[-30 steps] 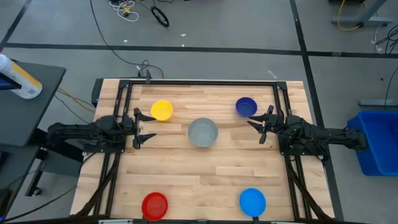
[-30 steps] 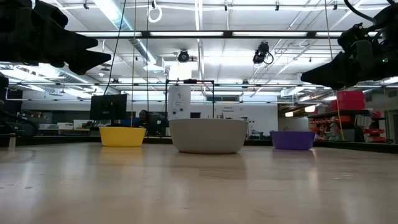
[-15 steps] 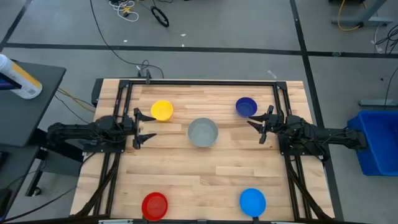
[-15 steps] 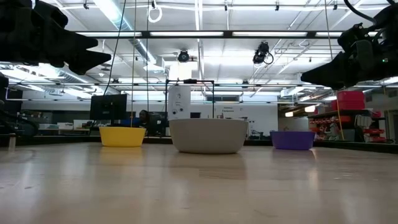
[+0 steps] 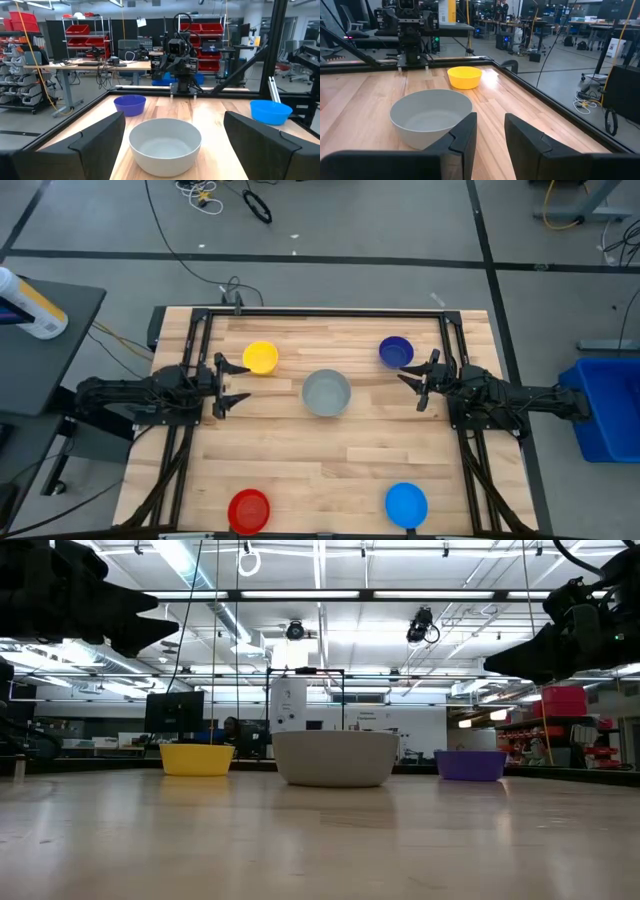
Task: Nest bowls inside each other
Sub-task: Stack the dark blue bowl in the gray bowl
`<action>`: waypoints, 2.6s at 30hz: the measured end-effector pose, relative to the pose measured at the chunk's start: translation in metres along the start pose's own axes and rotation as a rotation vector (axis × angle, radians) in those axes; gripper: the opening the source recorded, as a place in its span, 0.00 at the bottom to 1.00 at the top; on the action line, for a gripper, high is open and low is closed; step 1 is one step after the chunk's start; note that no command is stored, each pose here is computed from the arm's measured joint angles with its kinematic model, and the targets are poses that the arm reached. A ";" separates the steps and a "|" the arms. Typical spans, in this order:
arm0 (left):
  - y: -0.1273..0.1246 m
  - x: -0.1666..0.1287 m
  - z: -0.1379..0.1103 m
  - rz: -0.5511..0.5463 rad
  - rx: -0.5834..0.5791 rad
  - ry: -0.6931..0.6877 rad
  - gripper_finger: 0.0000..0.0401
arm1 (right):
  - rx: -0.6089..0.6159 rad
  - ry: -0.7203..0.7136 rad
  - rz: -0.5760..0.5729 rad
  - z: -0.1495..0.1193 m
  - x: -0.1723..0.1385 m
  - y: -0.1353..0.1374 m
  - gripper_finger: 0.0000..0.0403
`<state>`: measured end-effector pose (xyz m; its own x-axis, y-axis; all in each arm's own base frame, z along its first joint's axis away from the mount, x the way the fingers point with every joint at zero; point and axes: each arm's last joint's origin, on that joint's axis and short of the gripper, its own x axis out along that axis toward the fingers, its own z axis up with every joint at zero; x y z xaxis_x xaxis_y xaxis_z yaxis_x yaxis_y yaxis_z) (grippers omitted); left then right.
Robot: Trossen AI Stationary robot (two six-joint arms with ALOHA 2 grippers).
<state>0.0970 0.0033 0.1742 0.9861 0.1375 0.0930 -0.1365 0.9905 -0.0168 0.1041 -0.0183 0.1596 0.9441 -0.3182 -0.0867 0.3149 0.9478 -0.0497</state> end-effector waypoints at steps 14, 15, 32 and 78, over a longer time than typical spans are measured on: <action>0.007 -0.001 0.003 0.240 -0.132 -0.043 0.87 | 0.196 -0.049 -0.075 0.004 0.000 -0.002 0.26; 0.008 -0.001 0.002 0.280 -0.151 -0.046 0.87 | 0.196 -0.049 -0.078 0.004 0.000 -0.003 0.26; 0.009 -0.001 -0.001 0.307 -0.189 -0.019 0.87 | 0.232 0.410 -0.125 0.009 0.005 -0.006 0.38; 0.003 0.011 -0.009 0.174 -0.117 0.091 0.87 | 0.092 1.184 -0.216 0.007 0.144 -0.053 0.01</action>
<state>0.1081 0.0079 0.1664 0.9540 0.2997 -0.0117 -0.2983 0.9441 -0.1401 0.2244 -0.1139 0.1566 0.2112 -0.2453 -0.9462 0.5069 0.8551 -0.1086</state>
